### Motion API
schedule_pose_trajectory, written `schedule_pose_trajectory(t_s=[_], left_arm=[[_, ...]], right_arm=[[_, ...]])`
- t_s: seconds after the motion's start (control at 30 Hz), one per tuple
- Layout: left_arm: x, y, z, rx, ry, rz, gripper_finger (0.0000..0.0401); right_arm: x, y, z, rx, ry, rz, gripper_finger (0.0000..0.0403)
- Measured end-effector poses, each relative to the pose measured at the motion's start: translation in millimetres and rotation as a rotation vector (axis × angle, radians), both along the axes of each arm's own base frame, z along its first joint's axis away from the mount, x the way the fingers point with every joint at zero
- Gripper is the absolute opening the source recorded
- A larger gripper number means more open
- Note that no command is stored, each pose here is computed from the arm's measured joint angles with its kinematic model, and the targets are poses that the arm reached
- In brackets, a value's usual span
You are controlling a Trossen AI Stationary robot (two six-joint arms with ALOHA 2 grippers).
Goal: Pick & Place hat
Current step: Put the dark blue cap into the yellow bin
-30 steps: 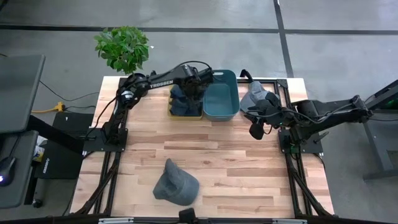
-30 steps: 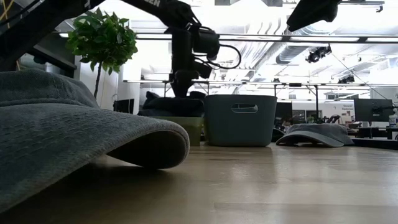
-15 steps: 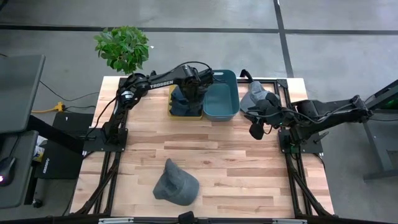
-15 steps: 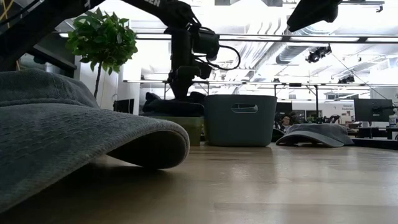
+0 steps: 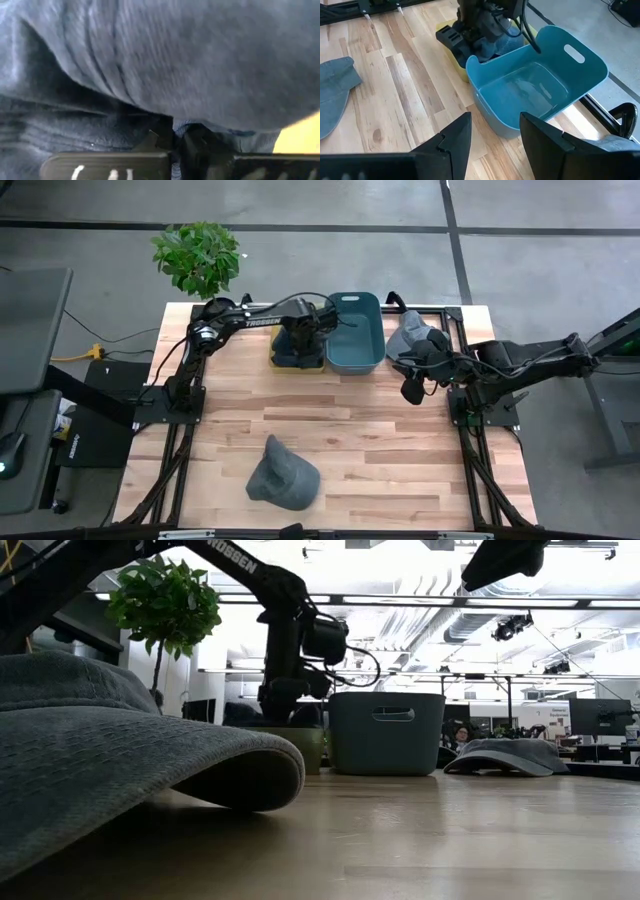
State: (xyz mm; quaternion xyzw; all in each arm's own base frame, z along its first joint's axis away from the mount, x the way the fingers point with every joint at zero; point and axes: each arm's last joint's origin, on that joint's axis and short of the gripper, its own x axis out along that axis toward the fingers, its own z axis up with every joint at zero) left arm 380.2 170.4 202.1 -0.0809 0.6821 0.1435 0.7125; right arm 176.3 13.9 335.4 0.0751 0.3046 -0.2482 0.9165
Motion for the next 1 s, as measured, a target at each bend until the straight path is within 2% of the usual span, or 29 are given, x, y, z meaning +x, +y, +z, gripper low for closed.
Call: schedule_pose_trajectory(t_s=[0.6, 0.73, 1.0], left_arm=[[0.6, 0.1, -2.0, -0.010, -0.014, 0.002, 0.0009], [2.1, 0.5, 2.6, -0.010, -0.024, -0.005, 0.0050], [6.1, 2.2, 29.5, 0.003, -0.046, -0.051, 0.0172]], right_arm=[[-0.1, 0.0, -0.2, -0.001, 0.003, 0.001, 0.0162], [-0.1, 0.0, -0.2, -0.001, 0.003, 0.001, 0.0161], [-0.1, 0.0, -0.2, -0.001, 0.003, 0.001, 0.0161]])
